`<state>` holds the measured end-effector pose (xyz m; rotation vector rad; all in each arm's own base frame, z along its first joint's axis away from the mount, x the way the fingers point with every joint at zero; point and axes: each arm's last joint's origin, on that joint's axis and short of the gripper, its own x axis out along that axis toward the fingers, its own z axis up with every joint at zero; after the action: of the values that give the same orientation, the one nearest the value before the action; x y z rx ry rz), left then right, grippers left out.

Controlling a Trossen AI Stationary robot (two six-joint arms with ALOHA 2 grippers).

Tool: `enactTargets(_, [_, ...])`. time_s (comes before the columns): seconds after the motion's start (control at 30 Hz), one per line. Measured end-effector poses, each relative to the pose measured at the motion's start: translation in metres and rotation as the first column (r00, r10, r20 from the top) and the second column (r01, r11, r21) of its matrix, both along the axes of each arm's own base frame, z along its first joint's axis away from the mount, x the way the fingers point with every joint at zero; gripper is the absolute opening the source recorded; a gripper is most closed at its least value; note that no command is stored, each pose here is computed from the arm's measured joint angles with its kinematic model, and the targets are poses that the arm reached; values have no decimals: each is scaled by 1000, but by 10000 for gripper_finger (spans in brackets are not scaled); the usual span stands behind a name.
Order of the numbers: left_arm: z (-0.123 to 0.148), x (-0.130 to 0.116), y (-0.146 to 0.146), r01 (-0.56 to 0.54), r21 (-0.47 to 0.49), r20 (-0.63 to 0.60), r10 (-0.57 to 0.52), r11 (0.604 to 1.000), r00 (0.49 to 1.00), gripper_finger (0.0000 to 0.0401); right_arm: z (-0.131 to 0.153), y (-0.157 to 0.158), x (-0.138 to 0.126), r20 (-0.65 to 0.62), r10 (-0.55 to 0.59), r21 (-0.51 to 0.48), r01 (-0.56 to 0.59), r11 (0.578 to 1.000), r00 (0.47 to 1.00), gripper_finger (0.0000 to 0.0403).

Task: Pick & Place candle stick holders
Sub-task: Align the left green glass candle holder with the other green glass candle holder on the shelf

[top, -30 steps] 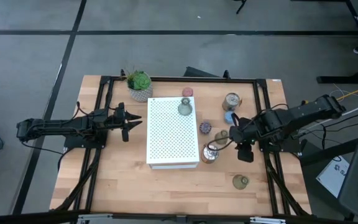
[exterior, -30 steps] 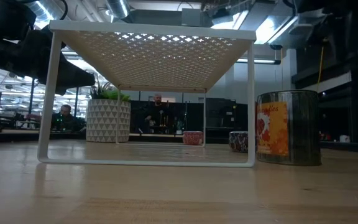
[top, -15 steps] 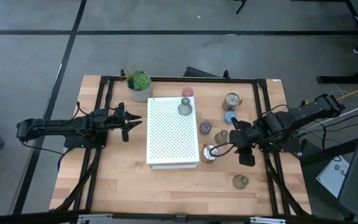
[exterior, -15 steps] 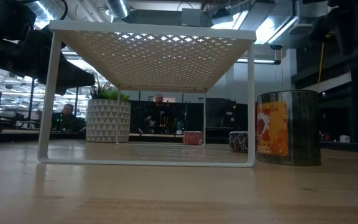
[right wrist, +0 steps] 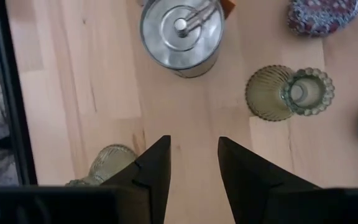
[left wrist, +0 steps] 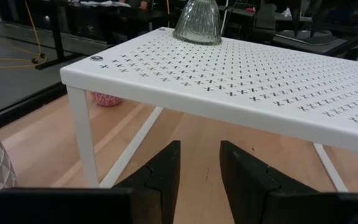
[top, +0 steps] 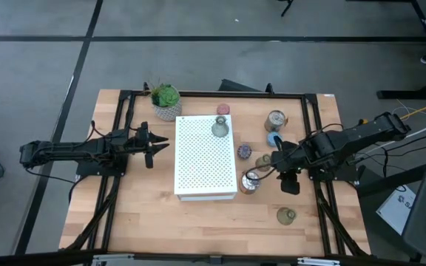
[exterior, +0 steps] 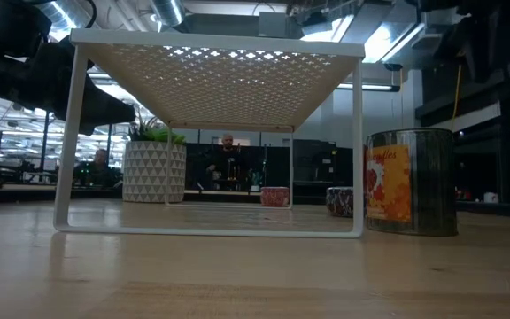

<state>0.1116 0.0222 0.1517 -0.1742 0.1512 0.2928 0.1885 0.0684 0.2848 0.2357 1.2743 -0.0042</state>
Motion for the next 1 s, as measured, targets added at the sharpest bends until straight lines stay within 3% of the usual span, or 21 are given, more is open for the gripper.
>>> enactTargets(0.4, [0, 0, 0, 0, 0, 0, 0, 1000, 1000, 107, -10, 7, 8, -50, 62, 1, -62, 998, 997, 134])
enactTargets(0.8, [0, 0, 0, 0, 0, 0, 0, 1000, 1000, 107, -12, 19, -2, -46, 140, -189, -146, 971, 989, 134])
enactTargets(1.0, [0, 0, 0, 0, 0, 0, 0, 1000, 1000, 107, -38, 23, -10, -65, 158, -264, -170, 949, 985, 134])
